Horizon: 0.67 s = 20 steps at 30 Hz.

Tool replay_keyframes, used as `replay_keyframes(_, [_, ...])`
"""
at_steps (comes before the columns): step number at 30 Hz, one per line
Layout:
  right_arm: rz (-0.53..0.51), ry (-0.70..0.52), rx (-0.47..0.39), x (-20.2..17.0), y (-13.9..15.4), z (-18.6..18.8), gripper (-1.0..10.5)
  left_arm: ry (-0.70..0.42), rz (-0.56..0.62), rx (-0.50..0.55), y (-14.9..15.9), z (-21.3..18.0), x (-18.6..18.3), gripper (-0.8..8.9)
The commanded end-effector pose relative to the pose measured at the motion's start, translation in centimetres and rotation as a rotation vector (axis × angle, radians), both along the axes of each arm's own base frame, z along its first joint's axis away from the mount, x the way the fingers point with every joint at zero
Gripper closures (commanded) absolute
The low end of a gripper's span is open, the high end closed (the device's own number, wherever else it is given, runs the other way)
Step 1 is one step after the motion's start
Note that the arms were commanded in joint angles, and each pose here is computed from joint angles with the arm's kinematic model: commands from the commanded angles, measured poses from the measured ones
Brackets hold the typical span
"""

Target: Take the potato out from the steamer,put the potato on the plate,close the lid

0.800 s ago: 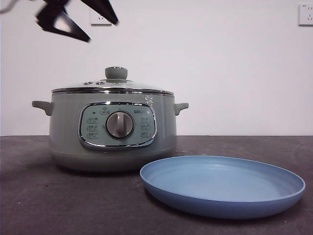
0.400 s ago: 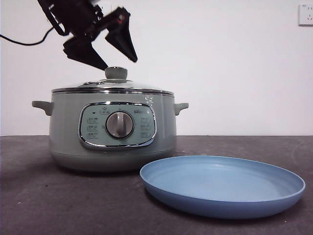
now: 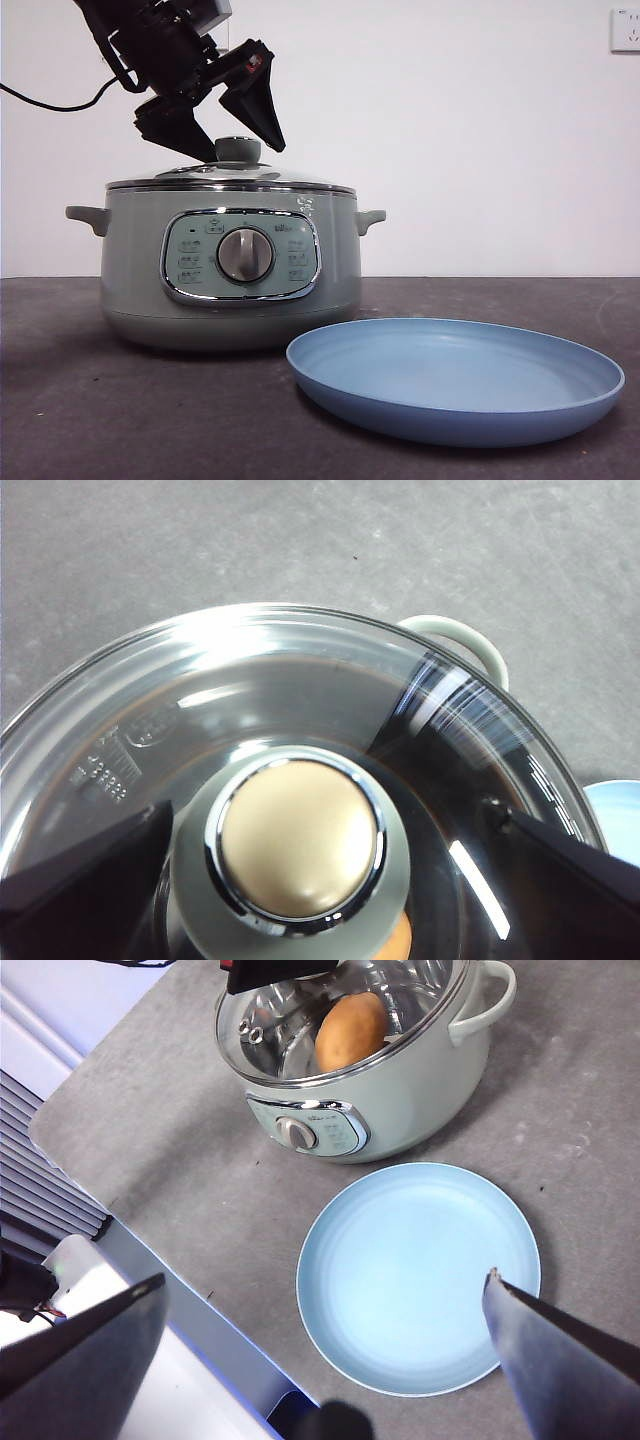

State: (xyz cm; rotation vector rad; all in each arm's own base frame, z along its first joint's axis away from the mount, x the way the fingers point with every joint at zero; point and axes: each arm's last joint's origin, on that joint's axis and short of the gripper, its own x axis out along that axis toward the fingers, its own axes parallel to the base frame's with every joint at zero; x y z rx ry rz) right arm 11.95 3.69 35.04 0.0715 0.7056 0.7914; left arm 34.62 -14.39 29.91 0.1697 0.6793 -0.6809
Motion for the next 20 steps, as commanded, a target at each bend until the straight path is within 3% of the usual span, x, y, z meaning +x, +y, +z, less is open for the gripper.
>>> replay_keyframes(1, [-0.003,-0.003,0.002,0.06,0.03,0.06,2.9,-0.003,-0.005,0.014,-0.12,-0.27,0.09,1.75])
replay_keyframes(6, [-0.002,-0.004,0.001,0.06,0.03,0.06,2.9,-0.004,0.012,0.028,-0.06,-0.31,0.11,4.98])
replay_keyframes(13, [-0.004,-0.006,-0.002,0.07,0.02,0.06,2.9,-0.005,0.012,0.027,-0.06,-0.29,0.10,8.14])
replay_keyframes(20, [-0.004,-0.006,-0.002,0.07,0.02,0.06,2.9,-0.008,0.012,0.026,-0.05,-0.25,0.12,8.22])
